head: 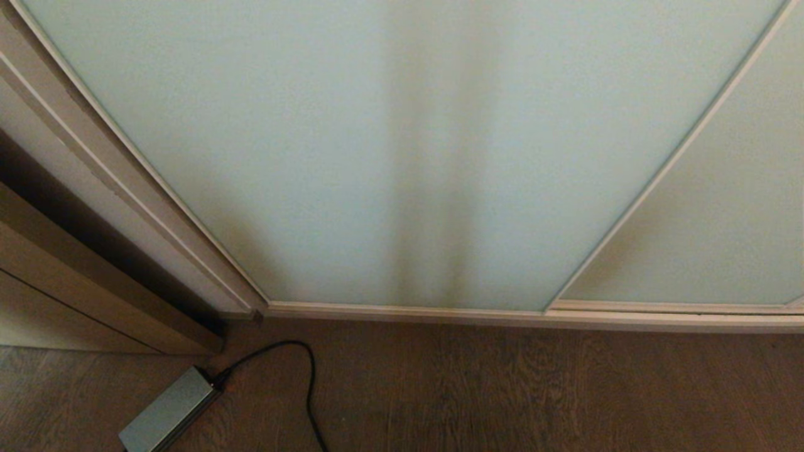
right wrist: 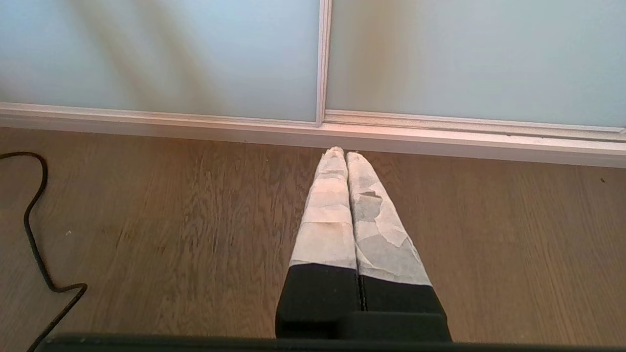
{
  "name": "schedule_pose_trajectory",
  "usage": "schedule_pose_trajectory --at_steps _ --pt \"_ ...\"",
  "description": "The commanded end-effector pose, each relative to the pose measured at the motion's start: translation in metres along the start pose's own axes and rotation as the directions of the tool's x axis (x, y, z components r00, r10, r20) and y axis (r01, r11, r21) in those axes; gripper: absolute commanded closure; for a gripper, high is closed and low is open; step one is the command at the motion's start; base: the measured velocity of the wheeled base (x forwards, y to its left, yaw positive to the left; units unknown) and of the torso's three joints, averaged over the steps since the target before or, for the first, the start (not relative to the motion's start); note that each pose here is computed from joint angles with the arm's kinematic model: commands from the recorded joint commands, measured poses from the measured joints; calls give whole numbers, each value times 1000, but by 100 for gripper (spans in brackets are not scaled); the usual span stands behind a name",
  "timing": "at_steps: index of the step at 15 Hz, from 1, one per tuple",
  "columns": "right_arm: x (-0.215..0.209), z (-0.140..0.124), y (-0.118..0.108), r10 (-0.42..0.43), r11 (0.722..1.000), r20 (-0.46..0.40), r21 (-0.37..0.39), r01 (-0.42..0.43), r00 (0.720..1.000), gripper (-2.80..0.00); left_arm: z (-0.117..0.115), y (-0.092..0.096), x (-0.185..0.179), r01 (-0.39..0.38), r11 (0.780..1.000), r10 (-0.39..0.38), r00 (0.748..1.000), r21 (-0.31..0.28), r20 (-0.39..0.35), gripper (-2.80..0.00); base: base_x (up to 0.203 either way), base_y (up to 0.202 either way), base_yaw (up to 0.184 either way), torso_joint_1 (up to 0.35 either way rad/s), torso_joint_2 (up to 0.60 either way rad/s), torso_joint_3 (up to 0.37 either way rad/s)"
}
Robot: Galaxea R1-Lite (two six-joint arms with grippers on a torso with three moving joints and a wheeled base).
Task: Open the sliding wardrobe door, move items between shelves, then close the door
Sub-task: Open the door
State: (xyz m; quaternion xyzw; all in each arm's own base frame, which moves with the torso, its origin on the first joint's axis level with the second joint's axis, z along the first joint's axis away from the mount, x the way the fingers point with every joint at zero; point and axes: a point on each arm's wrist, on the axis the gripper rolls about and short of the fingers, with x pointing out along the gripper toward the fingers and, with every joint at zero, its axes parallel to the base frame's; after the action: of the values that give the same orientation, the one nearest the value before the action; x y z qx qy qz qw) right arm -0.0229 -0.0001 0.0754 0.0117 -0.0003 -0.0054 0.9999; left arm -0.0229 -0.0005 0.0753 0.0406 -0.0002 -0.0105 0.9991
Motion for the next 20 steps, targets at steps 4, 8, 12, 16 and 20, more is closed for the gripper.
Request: schedule_pose_trajectory --at_steps 4,8,12,16,20 --pt "0 0 0 0 1000 0 0 0 1000 0 0 0 0 0 1000 -1 1000 -2 -1 0 0 0 0 0 0 0" --pt "0 0 0 0 1000 0 0 0 1000 0 0 0 0 1 1000 -1 1000 0 -1 0 0 0 0 0 0 0" --pt "0 0 0 0 1000 -2 0 0 1000 0 0 0 0 1 1000 -1 1000 0 -1 0 0 0 0 0 0 0" --pt "0 0 0 0 1000 -1 0 0 1000 0 0 0 0 1 1000 -1 1000 -2 -1 0 0 0 0 0 0 0" --pt "0 0 0 0 1000 -1 0 0 1000 0 0 0 0 0 1000 0 1000 1 -6 0 0 0 0 0 0 0"
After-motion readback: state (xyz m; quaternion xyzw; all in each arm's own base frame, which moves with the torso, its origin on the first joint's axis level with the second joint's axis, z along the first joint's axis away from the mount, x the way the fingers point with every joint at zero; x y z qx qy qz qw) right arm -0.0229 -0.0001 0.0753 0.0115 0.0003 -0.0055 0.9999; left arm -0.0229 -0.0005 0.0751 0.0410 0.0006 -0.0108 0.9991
